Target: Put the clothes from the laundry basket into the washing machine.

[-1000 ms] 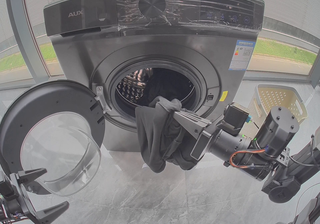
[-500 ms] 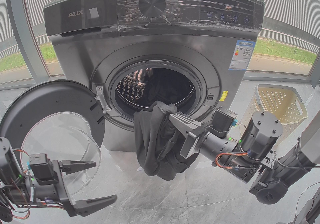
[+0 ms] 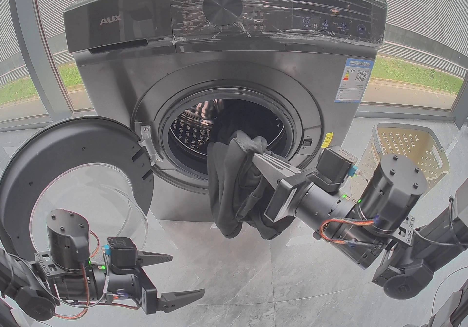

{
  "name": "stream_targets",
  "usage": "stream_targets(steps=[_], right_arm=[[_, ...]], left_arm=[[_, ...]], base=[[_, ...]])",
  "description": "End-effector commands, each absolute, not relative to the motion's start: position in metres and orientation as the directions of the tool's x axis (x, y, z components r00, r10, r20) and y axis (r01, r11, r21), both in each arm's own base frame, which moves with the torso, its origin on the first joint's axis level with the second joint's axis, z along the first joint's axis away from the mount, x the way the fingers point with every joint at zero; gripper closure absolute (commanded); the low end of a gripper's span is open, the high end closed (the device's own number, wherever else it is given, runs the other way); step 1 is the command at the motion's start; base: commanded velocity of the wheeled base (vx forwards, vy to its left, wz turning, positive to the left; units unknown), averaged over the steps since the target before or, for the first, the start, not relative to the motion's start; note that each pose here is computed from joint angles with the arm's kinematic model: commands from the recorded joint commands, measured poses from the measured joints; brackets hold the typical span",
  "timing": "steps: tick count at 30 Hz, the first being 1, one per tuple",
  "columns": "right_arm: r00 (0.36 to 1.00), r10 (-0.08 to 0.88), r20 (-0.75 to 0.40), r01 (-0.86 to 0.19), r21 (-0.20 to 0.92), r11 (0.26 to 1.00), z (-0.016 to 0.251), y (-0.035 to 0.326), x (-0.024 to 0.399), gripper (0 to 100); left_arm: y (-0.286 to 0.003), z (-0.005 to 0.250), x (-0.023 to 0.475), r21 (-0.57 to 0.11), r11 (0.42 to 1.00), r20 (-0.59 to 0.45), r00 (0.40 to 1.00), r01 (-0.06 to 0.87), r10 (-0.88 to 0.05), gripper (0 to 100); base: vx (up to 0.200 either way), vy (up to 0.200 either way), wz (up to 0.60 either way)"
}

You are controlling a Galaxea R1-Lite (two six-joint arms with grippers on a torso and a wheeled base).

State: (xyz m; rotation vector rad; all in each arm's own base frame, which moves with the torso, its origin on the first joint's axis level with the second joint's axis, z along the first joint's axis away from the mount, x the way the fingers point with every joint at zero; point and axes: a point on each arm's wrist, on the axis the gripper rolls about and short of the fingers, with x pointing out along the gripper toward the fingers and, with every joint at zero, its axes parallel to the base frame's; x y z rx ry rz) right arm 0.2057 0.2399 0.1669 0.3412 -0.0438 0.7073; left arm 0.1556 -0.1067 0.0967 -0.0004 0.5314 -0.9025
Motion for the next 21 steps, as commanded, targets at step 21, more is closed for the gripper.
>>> stream_targets(steps=[21], right_arm=[[0.693,0.701,0.168,-0.714,0.293,0.636,0.177,0.241,0.171,100]], left_arm=[[-0.148,0.053,0.223,-0.197,0.644,-0.370,0.552,0.740,-0.747,0]], base=[[0.000,0.000,0.00]])
